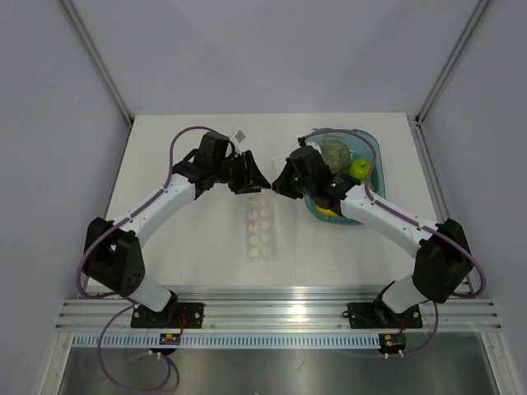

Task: Place the food in the zip-top bag and seal the zipper
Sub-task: Open the zipper of the food storage bag.

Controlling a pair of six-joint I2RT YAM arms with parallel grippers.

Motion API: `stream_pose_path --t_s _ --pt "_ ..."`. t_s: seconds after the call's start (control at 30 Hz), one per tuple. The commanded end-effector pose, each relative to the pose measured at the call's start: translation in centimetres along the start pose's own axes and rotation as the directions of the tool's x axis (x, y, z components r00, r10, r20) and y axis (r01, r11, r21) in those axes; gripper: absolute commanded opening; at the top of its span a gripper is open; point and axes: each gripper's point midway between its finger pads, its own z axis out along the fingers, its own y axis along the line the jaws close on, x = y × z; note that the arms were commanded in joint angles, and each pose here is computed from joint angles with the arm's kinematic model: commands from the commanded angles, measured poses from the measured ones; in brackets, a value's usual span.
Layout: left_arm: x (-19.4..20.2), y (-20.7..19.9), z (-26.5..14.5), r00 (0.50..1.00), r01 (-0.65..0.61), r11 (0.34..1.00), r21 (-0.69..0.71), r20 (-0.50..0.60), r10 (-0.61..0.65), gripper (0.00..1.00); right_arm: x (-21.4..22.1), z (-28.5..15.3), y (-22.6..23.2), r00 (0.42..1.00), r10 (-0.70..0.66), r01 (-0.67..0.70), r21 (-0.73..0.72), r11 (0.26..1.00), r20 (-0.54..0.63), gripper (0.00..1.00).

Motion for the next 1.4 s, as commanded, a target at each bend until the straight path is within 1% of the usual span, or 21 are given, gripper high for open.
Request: stream_pose_path --t_s 0.0,0.03,0.1,0.13,0.2,0.23,0.37,0.63,0.83,0.9,0.93,1.03,1.17,1.27,1.37 --pt "-2.4 -2.0 -0.6 0.997 -0.017 0.999 0.036 0.079 0.015 0.44 -0.7 -0.2 2.1 1.000 -0.018 0.019 -0.035 0.999 0.025 0.00" --pt "-2.6 -2.1 -0.9 0.995 -0.018 0.999 0.034 0.094 0.015 0.42 -0.5 -0.1 2.1 1.000 -0.018 0.018 -0.033 0.999 0.022 0.00" --pt "-2.9 -2.3 -1.3 0.994 -0.015 0.999 0.035 0.113 0.011 0.41 -0.4 0.0 1.9 1.000 -0.017 0.017 -0.030 0.999 0.017 0.00" --pt "-3.1 -2.7 -1.6 0.991 -0.025 0.999 0.041 0.134 0.019 0.41 -0.4 0.0 1.9 1.000 -0.017 0.017 -0.029 0.999 0.018 0.00" --pt "-3.3 -3.0 -1.9 0.990 -0.025 0.999 0.046 0.142 0.019 0.42 -0.3 0.1 1.8 1.000 -0.017 0.018 -0.028 0.999 0.016 0.00" --pt "-3.5 -3.3 -2.0 0.989 -0.030 0.998 0.055 0.146 0.022 0.44 -0.2 0.1 1.9 1.000 -0.016 0.017 -0.029 0.999 0.015 0.00" --pt "-3.5 -3.3 -1.5 0.992 -0.023 0.998 0.060 0.125 0.015 0.47 -0.2 0.2 2.1 1.000 -0.019 0.020 -0.034 0.999 0.014 0.00" --pt "-3.2 -3.6 -1.1 0.995 -0.011 0.996 0.086 0.103 0.002 0.49 0.0 0.3 2.1 1.000 -0.022 0.022 -0.032 0.999 0.009 0.00" --pt "-2.2 -2.2 0.3 0.999 -0.004 1.000 0.025 0.050 0.002 0.41 -0.3 0.1 2.5 1.000 -0.023 0.023 -0.043 0.999 0.016 0.00" --pt "-1.7 -2.0 0.7 1.000 0.009 1.000 0.025 0.021 -0.009 0.36 -0.3 0.1 2.4 1.000 -0.024 0.025 -0.040 0.999 0.020 0.00" --pt "-1.5 -1.7 0.9 1.000 0.014 1.000 0.017 0.010 -0.015 0.31 -0.4 0.1 2.4 0.999 -0.026 0.026 -0.036 0.999 0.023 0.00" --pt "-1.2 -1.1 0.9 1.000 0.010 1.000 -0.014 0.001 -0.010 0.26 -0.6 0.0 2.0 0.999 -0.034 0.035 -0.011 0.999 0.035 0.00" --pt "-0.4 0.2 0.8 1.000 -0.007 0.997 -0.078 -0.023 0.005 0.22 -1.5 -0.4 1.5 0.997 -0.040 0.039 0.022 0.999 0.073 0.00" --pt "0.4 1.2 0.8 0.999 -0.012 0.995 -0.100 -0.043 0.007 0.23 -2.2 -0.8 1.5 0.994 -0.048 0.045 0.033 0.998 0.102 0.00" --pt "1.3 1.1 0.8 0.998 -0.020 0.995 -0.095 -0.069 0.013 0.24 -2.5 -0.8 1.7 0.993 -0.051 0.048 0.034 0.998 0.107 0.00"
